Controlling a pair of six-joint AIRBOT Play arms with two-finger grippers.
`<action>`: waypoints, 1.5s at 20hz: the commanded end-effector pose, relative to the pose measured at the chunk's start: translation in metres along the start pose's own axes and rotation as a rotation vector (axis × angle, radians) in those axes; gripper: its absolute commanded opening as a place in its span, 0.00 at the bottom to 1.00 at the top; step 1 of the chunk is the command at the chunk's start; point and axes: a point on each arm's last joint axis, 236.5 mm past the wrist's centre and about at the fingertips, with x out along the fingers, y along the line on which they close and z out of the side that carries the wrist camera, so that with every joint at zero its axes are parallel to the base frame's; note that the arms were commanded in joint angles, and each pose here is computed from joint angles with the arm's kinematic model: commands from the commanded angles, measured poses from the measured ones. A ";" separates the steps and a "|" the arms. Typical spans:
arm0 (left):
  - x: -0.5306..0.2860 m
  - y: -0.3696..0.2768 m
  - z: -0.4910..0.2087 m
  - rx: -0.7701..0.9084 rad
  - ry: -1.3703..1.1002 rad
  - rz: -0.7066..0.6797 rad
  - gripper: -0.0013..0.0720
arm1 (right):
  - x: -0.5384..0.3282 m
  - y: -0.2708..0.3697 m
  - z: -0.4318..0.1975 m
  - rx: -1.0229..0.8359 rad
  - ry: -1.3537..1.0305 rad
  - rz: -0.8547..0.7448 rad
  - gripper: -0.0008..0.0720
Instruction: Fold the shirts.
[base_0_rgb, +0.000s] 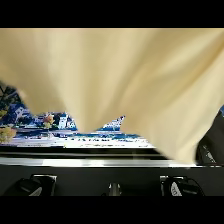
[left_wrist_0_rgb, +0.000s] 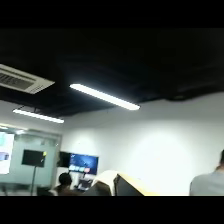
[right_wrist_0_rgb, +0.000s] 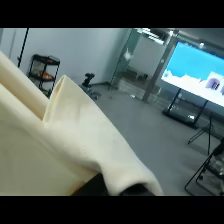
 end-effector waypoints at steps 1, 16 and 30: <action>0.002 0.026 -0.080 0.106 0.297 0.066 0.05 | 0.023 0.002 -0.060 0.002 0.198 0.073 0.04; -0.213 0.178 -0.602 -0.367 1.603 0.626 0.05 | 0.194 0.178 -0.483 0.581 1.019 0.706 0.23; -0.388 0.051 -0.589 -0.925 1.996 0.417 0.93 | -0.032 0.114 -0.535 0.625 1.521 0.650 0.91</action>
